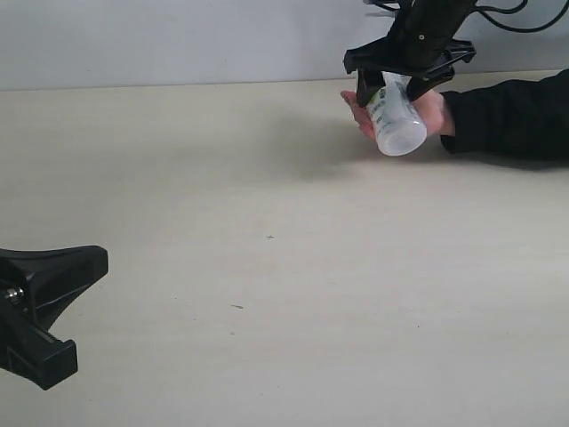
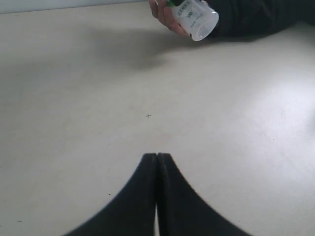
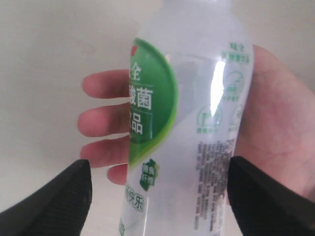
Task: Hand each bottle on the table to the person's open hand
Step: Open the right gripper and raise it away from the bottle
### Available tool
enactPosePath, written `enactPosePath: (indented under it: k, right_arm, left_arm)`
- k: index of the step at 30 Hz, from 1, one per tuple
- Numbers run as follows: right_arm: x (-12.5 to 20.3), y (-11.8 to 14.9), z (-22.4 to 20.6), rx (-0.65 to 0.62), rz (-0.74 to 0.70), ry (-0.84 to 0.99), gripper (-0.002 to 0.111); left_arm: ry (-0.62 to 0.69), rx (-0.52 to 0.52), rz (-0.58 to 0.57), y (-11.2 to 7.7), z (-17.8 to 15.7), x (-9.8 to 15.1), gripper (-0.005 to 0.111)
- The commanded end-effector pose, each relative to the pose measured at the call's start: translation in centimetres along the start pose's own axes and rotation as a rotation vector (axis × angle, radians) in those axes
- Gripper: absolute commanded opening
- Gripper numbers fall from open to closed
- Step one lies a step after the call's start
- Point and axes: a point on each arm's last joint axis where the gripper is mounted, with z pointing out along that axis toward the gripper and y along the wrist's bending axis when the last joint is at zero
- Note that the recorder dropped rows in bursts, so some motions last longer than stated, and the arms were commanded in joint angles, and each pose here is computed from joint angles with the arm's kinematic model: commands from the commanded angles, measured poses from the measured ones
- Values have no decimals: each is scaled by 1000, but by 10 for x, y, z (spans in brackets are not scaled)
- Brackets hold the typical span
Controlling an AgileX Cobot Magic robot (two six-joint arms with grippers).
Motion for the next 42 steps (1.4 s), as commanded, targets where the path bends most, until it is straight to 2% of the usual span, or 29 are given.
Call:
enactPosePath:
  k: [1,5,7,10,14,16,35,39,42]
  right_arm:
    - [-3,1,-4,6,-8,-22,73]
    - [-5,2,-13,4,-10,-42,72]
    - [-9,2,-22,7,-13,-74,66]
    - [-14,4,-45,11,-20,-132,45]
    - [-16,7,-76,11,-27,-195,11]
    - [-15,8,-88,11,-29,-210,0]
    - [2,11,-144,30,6,-206,0]
    - [21,11,-156,41,3,-240,0]
    - [52,11,-174,47,-5,-353,0]
  left_arm:
    - [-4,2,-2,0,-1,1,0]
    - [-4,2,-2,0,-1,1,0]
    - [-4,2,-2,0,-1,1,0]
    - [-4,2,-2,0,-1,1,0]
    - [-4,2,-2,0,-1,1,0]
    - [-4,2,0,0,-1,1,0]
    - [-4,2,0,0,-1,1,0]
    - [-4,2,0,0,-1,1,0]
    - [-4,2,2,0,-1,1,0]
